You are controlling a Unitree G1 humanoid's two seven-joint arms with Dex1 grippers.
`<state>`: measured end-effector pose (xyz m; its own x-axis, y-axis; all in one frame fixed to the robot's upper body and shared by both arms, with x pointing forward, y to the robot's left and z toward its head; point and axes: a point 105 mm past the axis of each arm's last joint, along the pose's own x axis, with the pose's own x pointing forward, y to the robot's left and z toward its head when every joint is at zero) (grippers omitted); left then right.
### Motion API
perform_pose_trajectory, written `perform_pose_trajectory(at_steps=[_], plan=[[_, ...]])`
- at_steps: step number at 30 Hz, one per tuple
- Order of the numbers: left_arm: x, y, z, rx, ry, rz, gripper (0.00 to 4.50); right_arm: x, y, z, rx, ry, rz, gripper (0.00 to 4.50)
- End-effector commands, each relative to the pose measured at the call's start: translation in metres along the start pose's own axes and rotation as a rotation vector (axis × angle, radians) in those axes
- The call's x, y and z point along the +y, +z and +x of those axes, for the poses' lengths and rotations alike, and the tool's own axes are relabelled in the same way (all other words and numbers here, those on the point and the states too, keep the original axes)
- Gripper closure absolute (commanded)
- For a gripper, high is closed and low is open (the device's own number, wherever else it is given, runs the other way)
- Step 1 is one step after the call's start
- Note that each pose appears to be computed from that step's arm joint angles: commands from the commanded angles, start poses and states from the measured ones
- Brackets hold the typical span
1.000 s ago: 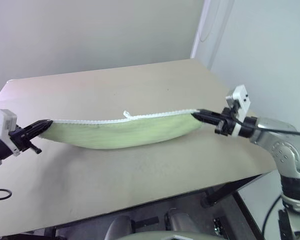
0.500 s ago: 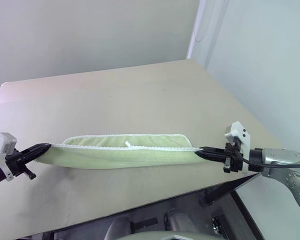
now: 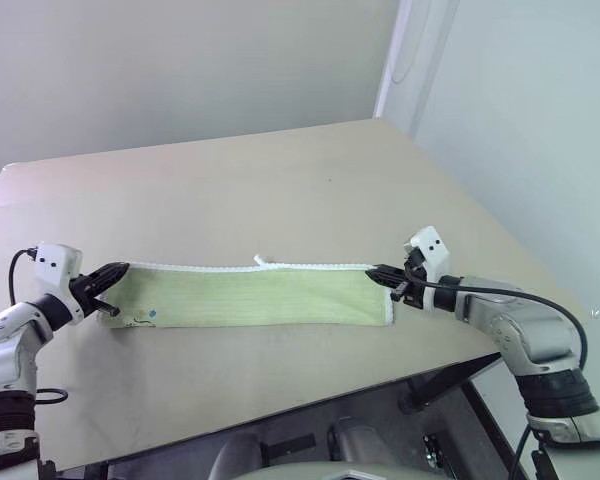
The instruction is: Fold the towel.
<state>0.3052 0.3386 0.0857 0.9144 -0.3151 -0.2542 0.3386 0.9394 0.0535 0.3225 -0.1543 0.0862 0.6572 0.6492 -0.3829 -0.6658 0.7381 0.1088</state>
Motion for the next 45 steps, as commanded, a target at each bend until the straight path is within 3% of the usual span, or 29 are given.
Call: perform_pose_trajectory(at_steps=[1, 3, 4, 7, 10, 15, 19, 23, 26, 32, 39, 45], plan=[[0.0, 0.011, 0.006, -0.042, 0.0, 0.034, 4.5, -0.007, 0.009, 0.012, -0.018, -0.043, -0.007, 4.48], [-0.002, 0.013, 0.008, -0.054, -0.006, 0.021, 4.5, -0.009, 0.007, 0.016, -0.012, -0.052, 0.007, 4.48], [-0.002, 0.014, 0.009, -0.06, -0.007, 0.015, 4.01, -0.01, 0.007, 0.017, -0.011, -0.055, 0.012, 4.04], [-0.001, 0.015, 0.01, -0.063, -0.007, -0.004, 3.14, -0.013, 0.009, 0.022, -0.026, -0.068, 0.029, 3.15], [0.004, 0.02, 0.008, -0.081, 0.012, 0.0, 2.0, -0.014, 0.016, 0.023, -0.054, -0.08, 0.038, 2.0], [0.015, 0.048, 0.004, -0.158, 0.068, 0.023, 0.18, -0.03, 0.047, 0.001, -0.188, -0.135, 0.196, 0.2], [0.002, 0.066, 0.004, -0.195, 0.001, 0.034, 0.18, -0.026, 0.057, -0.019, -0.224, -0.088, 0.345, 0.2], [-0.049, 0.078, 0.002, -0.177, -0.279, 0.066, 0.18, -0.005, 0.041, -0.035, -0.142, 0.054, 0.591, 0.2], [-0.085, 0.069, 0.0, -0.112, -0.453, 0.12, 0.18, 0.015, 0.028, -0.045, -0.107, 0.179, 0.738, 0.2], [-0.115, 0.05, 0.01, -0.063, -0.561, 0.146, 0.18, 0.035, 0.007, -0.057, -0.109, 0.31, 0.911, 0.2], [-0.132, 0.045, 0.024, -0.058, -0.624, 0.153, 0.18, 0.065, -0.022, -0.063, -0.056, 0.289, 1.11, 0.2], [-0.141, 0.045, 0.031, -0.061, -0.656, 0.165, 0.18, 0.067, -0.036, -0.047, -0.041, 0.196, 1.207, 0.2]])
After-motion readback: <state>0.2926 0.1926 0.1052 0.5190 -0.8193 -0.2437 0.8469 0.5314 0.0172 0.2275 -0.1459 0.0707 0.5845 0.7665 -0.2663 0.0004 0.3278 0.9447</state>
